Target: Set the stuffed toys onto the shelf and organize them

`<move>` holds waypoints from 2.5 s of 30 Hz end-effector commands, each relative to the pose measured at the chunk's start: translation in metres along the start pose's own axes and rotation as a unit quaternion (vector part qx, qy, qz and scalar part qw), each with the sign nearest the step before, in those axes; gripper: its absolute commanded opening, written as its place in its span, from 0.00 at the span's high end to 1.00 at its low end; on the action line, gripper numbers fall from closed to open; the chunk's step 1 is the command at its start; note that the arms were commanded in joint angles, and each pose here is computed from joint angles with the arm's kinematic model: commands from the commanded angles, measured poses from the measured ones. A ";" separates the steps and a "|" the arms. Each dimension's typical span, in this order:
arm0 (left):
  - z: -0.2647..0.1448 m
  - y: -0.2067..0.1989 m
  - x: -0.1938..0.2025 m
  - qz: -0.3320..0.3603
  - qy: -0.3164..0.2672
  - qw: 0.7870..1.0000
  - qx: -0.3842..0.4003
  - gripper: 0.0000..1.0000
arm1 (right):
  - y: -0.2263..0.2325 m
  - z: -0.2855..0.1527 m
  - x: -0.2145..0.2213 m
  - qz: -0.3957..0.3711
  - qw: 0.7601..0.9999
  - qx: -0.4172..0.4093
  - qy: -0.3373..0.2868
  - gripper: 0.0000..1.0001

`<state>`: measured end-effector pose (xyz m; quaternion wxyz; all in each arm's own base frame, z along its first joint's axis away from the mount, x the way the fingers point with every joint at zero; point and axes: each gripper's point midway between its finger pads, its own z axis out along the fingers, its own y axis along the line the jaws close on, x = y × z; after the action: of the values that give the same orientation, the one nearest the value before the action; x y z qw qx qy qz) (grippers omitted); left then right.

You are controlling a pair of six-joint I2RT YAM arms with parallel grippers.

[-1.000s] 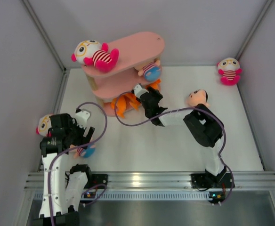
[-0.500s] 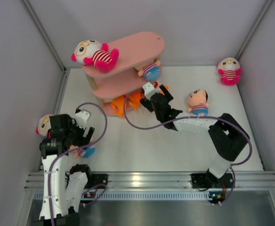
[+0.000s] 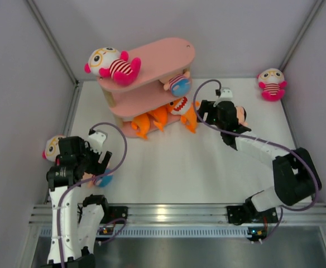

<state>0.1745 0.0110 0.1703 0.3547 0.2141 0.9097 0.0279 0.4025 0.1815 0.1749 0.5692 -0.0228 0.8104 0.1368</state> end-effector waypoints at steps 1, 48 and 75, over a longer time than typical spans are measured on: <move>-0.005 0.007 -0.014 0.009 -0.030 0.999 -0.016 0.05 | 0.006 0.025 0.014 0.152 0.985 -0.070 0.031 0.18; -0.003 0.015 -0.009 0.014 -0.010 0.999 -0.032 0.05 | 0.040 0.066 -0.012 0.255 0.954 -0.133 -0.087 1.00; -0.002 0.015 -0.002 0.024 -0.005 0.999 -0.039 0.05 | 0.067 0.107 0.006 0.362 0.928 -0.025 -0.086 1.00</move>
<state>0.1730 0.0213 0.1711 0.3503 0.2174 0.9092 0.0578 0.4715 0.2654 0.1230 0.5309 0.2394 0.7416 0.3328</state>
